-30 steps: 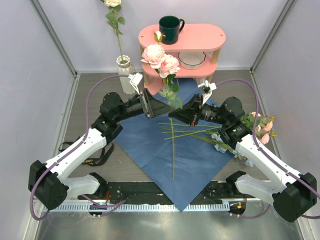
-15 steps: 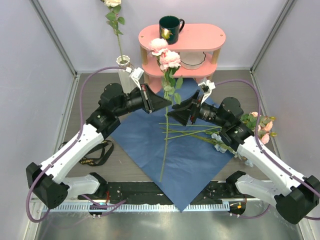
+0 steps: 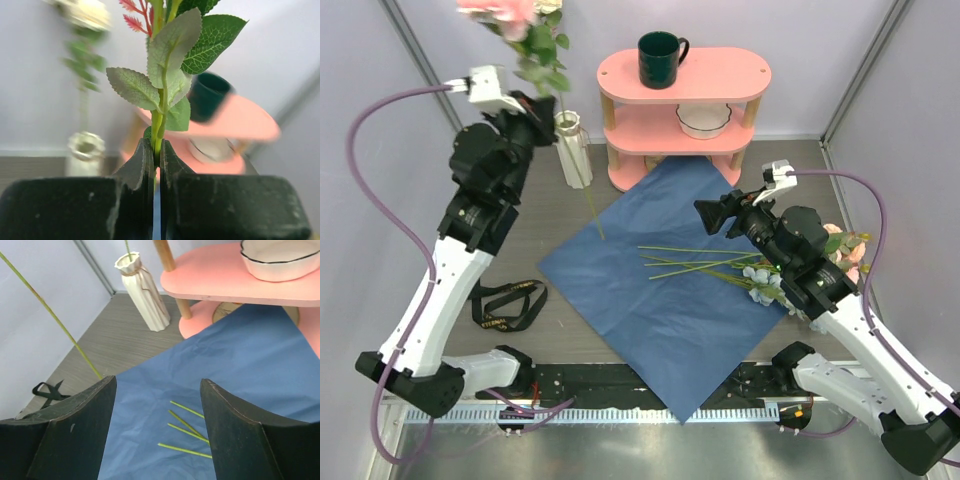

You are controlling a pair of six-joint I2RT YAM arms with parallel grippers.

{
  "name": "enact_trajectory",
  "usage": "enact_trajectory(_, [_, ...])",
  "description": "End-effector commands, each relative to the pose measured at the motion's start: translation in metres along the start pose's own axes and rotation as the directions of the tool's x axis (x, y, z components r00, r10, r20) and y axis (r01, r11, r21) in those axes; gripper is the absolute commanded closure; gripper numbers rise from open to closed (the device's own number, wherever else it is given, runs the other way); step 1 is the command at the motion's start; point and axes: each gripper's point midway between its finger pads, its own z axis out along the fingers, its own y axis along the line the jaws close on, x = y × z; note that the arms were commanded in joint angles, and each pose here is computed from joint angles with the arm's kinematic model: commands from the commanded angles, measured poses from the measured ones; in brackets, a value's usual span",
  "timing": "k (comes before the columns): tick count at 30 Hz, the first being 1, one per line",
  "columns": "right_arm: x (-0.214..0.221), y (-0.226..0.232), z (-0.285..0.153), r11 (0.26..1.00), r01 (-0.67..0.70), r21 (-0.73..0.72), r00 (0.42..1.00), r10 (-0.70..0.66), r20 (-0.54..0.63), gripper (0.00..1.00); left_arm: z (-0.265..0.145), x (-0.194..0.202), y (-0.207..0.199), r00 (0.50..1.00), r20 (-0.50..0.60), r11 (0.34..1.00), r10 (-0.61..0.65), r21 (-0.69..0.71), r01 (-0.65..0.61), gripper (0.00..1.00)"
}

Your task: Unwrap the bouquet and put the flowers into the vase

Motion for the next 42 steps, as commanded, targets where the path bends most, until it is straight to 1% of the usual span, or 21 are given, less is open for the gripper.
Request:
enact_trajectory(1, [-0.024, -0.012, -0.011, 0.996, 0.032, 0.087, 0.997, -0.038, 0.071, 0.26, 0.003, -0.094, 0.061, 0.943, 0.332, 0.966, 0.01, -0.247, 0.077, 1.0])
enact_trajectory(2, [-0.025, -0.016, -0.012, 0.994, 0.034, 0.103, 0.996, -0.041, 0.076, 0.27, 0.004, -0.103, 0.064, 0.934, 0.354, 0.962, 0.057, -0.27, 0.044, 1.0])
enact_trajectory(4, [-0.025, -0.017, -0.015, 0.993, 0.043, 0.111, 0.996, -0.052, 0.079, 0.27, 0.008, -0.125, 0.065, 0.901, 0.423, 0.958, 0.093, -0.285, 0.035, 1.0])
enact_trajectory(6, [-0.026, -0.019, -0.017, 0.991, 0.049, 0.124, 0.995, -0.059, 0.079, 0.27, 0.013, -0.136, 0.067, 0.885, 0.444, 0.949, 0.139, -0.316, 0.01, 1.0])
enact_trajectory(7, [-0.027, -0.02, -0.018, 0.99, 0.053, 0.127, 0.995, -0.064, 0.083, 0.27, 0.017, -0.147, 0.067, 0.871, 0.47, 0.947, 0.145, -0.322, 0.016, 1.0])
enact_trajectory(9, [-0.026, -0.022, -0.018, 0.989, 0.051, 0.136, 0.995, -0.062, 0.082, 0.27, 0.022, -0.154, 0.068, 0.856, 0.485, 0.942, 0.178, -0.337, -0.005, 0.99])
enact_trajectory(10, [-0.026, -0.022, -0.018, 0.989, 0.051, 0.136, 0.995, -0.062, 0.082, 0.27, 0.021, -0.166, 0.065, 0.837, 0.517, 0.943, 0.178, -0.332, 0.005, 1.0])
enact_trajectory(11, [-0.026, -0.022, -0.018, 0.989, 0.05, 0.136, 0.995, -0.061, 0.081, 0.27, 0.032, -0.16, 0.066, 0.841, 0.507, 0.94, 0.19, -0.342, -0.006, 0.99])
enact_trajectory(13, [-0.025, -0.022, -0.018, 0.99, 0.052, 0.133, 0.995, -0.062, 0.075, 0.27, 0.034, -0.171, 0.066, 0.822, 0.526, 0.934, 0.219, -0.356, -0.021, 0.99])
enact_trajectory(15, [-0.024, -0.022, -0.018, 0.989, 0.056, 0.135, 0.995, -0.066, 0.069, 0.27, 0.047, -0.167, 0.067, 0.821, 0.522, 0.929, 0.233, -0.368, -0.031, 0.99])
enact_trajectory(16, [-0.024, -0.022, -0.019, 0.989, 0.057, 0.135, 0.995, -0.067, 0.069, 0.27, 0.045, -0.175, 0.067, 0.804, 0.534, 0.923, 0.261, -0.383, -0.046, 1.0])
enact_trajectory(18, [-0.025, -0.023, -0.021, 0.988, 0.062, 0.142, 0.995, -0.072, 0.067, 0.27, 0.053, -0.173, 0.068, 0.796, 0.534, 0.916, 0.285, -0.395, -0.064, 0.99])
enact_trajectory(19, [-0.024, -0.024, -0.021, 0.987, 0.063, 0.147, 0.995, -0.074, 0.066, 0.27, 0.053, -0.178, 0.068, 0.78, 0.551, 0.914, 0.297, -0.401, -0.065, 1.0])
enact_trajectory(23, [-0.028, -0.023, -0.02, 0.987, 0.065, 0.146, 0.995, -0.075, 0.066, 0.27, 0.062, -0.179, 0.071, 0.755, 0.566, 0.9, 0.33, -0.43, -0.071, 0.99])
enact_trajectory(30, [-0.031, -0.019, -0.016, 0.987, 0.082, 0.136, 0.995, -0.09, 0.052, 0.27, 0.082, -0.168, 0.08, 0.74, 0.573, 0.887, 0.351, -0.456, -0.068, 1.0])
enact_trajectory(32, [-0.031, -0.018, -0.015, 0.988, 0.084, 0.132, 0.995, -0.091, 0.048, 0.27, 0.087, -0.164, 0.082, 0.743, 0.569, 0.884, 0.354, -0.463, -0.067, 0.99])
enact_trajectory(33, [-0.032, -0.018, -0.014, 0.988, 0.086, 0.13, 0.995, -0.093, 0.047, 0.27, 0.086, -0.168, 0.083, 0.734, 0.579, 0.883, 0.356, -0.466, -0.06, 1.0])
enact_trajectory(37, [-0.031, -0.017, -0.011, 0.987, 0.103, 0.124, 0.994, -0.108, 0.034, 0.27, 0.103, -0.157, 0.09, 0.742, 0.564, 0.876, 0.361, -0.478, -0.062, 0.99])
enact_trajectory(42, [-0.028, -0.02, -0.01, 0.984, 0.115, 0.133, 0.993, -0.119, 0.022, 0.27, 0.113, -0.147, 0.095, 0.749, 0.55, 0.87, 0.37, -0.487, -0.072, 1.0])
